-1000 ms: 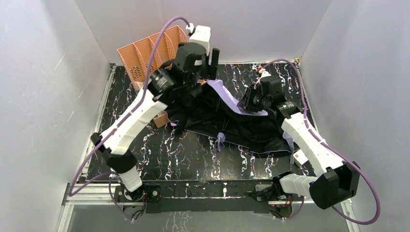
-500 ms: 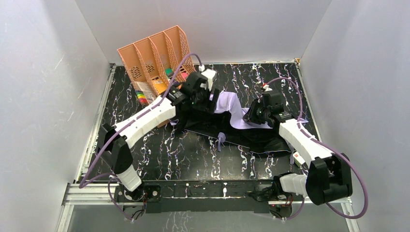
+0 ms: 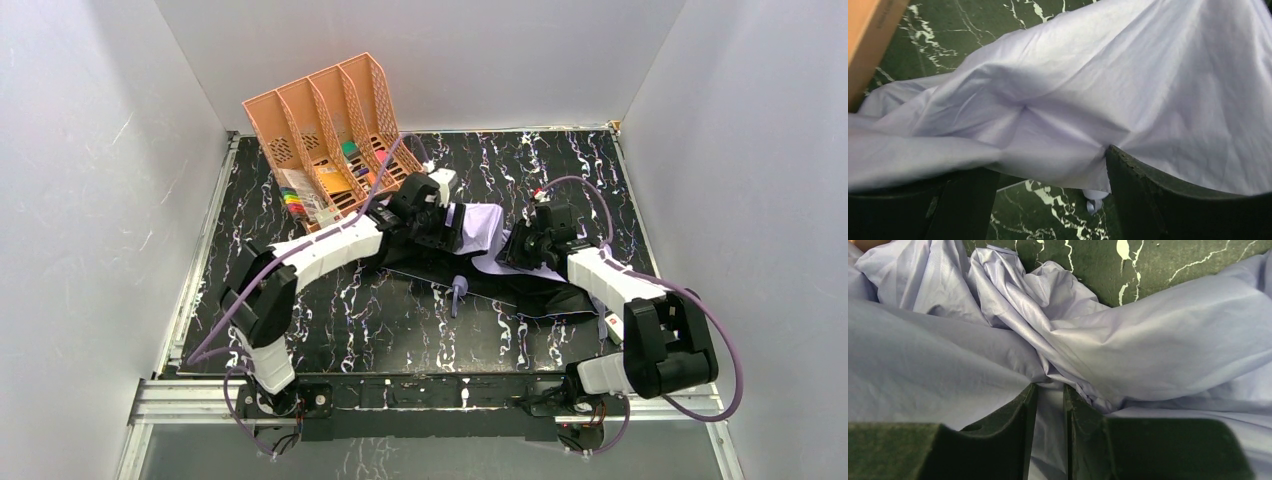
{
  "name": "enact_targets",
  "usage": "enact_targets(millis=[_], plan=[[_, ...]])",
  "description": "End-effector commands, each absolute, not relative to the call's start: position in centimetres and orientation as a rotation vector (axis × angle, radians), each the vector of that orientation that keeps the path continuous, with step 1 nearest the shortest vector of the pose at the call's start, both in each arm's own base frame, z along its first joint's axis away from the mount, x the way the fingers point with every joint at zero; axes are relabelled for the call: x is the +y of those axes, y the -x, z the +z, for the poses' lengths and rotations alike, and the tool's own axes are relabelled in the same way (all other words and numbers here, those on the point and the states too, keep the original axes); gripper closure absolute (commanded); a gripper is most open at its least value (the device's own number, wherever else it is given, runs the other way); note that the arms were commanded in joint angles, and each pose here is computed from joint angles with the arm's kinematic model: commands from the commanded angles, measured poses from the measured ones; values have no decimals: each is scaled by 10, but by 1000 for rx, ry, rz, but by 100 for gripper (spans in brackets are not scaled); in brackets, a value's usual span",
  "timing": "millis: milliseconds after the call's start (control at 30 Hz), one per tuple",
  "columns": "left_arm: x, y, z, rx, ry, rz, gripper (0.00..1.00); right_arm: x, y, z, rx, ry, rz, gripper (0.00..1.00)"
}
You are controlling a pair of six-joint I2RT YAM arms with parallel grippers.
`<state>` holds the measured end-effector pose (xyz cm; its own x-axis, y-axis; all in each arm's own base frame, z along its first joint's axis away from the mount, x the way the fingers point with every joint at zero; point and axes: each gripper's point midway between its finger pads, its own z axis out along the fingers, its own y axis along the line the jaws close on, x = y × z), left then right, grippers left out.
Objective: Put away the umbrella
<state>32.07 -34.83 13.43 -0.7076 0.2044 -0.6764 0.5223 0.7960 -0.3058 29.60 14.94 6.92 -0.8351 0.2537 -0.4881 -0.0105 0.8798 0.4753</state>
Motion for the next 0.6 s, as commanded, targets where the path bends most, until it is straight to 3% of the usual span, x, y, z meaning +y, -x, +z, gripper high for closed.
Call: enact_targets(millis=[0,300,567], plan=[[-372,-316,118,2340,-568,-702,26,151,-302,60,2473,-134,641,65],[-393,-306,85,2383,-568,-706,27,158,-316,80,2447,-68,665,52],[-354,-325,164,2274,-484,-671,23,109,-315,181,2271,-130,452,42]])
